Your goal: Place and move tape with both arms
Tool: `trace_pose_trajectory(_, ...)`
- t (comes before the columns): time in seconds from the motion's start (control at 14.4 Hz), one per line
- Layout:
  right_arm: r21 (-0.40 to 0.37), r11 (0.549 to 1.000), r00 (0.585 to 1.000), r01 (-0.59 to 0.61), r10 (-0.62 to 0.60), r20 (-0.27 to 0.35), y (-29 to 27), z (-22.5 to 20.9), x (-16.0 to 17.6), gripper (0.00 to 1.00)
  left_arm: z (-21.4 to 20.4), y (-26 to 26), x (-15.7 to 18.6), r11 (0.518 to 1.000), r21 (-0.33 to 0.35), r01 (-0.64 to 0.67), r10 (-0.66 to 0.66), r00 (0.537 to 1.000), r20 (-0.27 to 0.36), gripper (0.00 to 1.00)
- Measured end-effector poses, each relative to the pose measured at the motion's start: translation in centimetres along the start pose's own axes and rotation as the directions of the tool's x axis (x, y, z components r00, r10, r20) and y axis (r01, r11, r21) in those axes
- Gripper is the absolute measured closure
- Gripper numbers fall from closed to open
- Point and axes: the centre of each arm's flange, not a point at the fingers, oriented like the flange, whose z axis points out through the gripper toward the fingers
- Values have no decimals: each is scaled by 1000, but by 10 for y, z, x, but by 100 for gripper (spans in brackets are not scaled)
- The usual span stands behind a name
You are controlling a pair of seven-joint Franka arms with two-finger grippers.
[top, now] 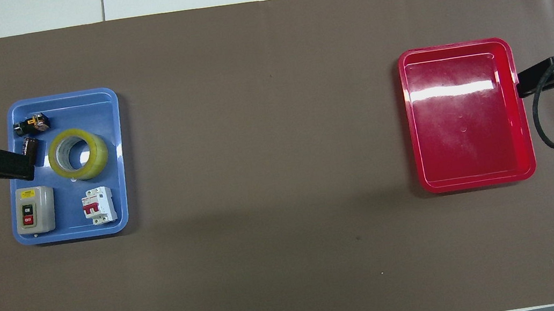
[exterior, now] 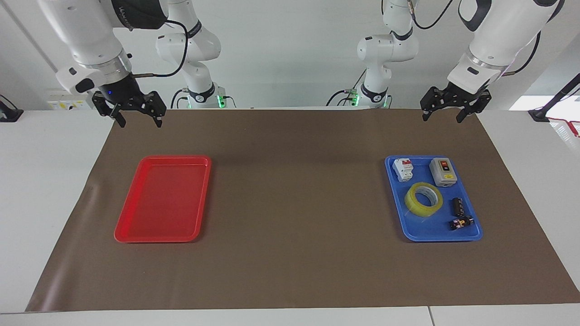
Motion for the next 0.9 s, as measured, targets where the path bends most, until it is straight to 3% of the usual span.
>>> trace_pose_trajectory(0.7, 0, 1000, 1000, 0, 0, -3, 0, -2, -1, 0, 1, 0, 1, 1000, 0, 0, 0, 1000, -2, 0)
trace_pose_trajectory(0.9, 0, 1000, 1000, 0, 0, -3, 0, -2, -1, 0, 9, -5, 13, 1000, -1, 8, -8, 1000, -29, 0)
